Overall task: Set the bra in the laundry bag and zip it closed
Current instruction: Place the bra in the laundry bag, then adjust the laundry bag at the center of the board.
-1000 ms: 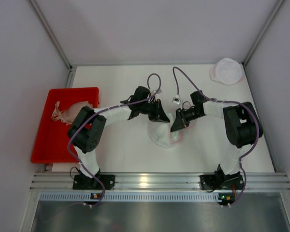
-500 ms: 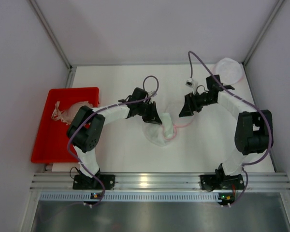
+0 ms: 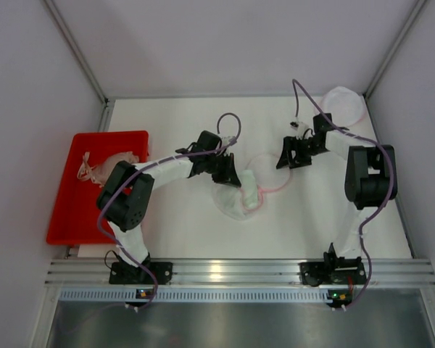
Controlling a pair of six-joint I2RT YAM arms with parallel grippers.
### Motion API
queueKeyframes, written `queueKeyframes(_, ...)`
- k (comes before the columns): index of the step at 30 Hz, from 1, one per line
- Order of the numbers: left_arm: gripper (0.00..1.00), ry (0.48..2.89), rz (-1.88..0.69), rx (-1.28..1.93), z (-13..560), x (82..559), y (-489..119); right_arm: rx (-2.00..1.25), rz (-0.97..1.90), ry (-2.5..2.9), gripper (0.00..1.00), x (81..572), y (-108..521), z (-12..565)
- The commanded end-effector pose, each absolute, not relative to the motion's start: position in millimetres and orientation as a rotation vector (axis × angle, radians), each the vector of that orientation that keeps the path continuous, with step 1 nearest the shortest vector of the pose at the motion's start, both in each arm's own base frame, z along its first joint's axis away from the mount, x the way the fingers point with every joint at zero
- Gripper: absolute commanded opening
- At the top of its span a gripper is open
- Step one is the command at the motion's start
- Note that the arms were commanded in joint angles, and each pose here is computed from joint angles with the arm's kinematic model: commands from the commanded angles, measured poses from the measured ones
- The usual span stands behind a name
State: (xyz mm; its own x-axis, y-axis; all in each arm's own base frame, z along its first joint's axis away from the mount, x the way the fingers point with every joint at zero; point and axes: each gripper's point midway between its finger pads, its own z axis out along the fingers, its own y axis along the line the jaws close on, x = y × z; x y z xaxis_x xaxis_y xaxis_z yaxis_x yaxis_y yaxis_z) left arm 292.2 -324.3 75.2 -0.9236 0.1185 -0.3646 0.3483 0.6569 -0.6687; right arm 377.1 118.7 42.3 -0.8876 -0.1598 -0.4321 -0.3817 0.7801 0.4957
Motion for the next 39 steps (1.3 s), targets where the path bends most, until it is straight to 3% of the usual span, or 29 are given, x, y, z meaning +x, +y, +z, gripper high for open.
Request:
queueKeyframes(1,0.0,2.487,-1.118,0.488,97.8,294.0,-322.8,-0.314,0.886,2.577,0.73,396.2,127.9,46.1)
queueKeyframes(3,0.0,2.474,-1.113,0.513,99.2,293.6,-322.0,-0.289,0.89,2.592,0.72,395.4,128.0,37.9)
queueKeyframes(6,0.0,2.463,-1.092,0.533,99.4,295.0,-320.3,-0.285,0.973,2.567,0.56,393.3,136.6,36.4)
queueKeyframes(7,0.0,2.468,-1.076,0.531,98.6,295.2,-318.5,-0.305,1.058,2.532,0.44,389.8,145.0,43.1)
queueKeyframes(9,0.0,2.462,-1.063,0.55,98.3,295.6,-317.2,-0.277,1.124,2.515,0.34,385.9,151.2,49.9)
queueKeyframes(13,0.0,2.451,-1.015,0.572,101.1,298.5,-312.7,-0.316,1.181,2.435,0.0,380.4,155.1,74.7)
queueKeyframes(23,0.0,2.344,-0.705,0.491,165.6,324.9,-267.6,-0.345,1.1,2.112,0.0,354.4,123.3,210.2)
queueKeyframes(28,0.0,2.38,-0.615,0.482,155.0,320.6,-250.9,-0.345,1.024,2.171,0.0,333.1,116.6,209.6)
queueKeyframes(36,0.0,2.444,-0.719,0.45,144.8,315.9,-261.6,-0.339,0.958,2.286,0.0,317.4,118.1,178.0)
queueKeyframes(37,0.02,2.433,-0.72,0.447,148.9,318.5,-261.7,-0.325,0.957,2.291,0.0,316.7,118.2,176.7)
queueKeyframes(39,0.17,2.407,-0.745,0.446,159.8,321.5,-262.1,-0.329,0.954,2.279,0.0,317.9,118.4,178.7)
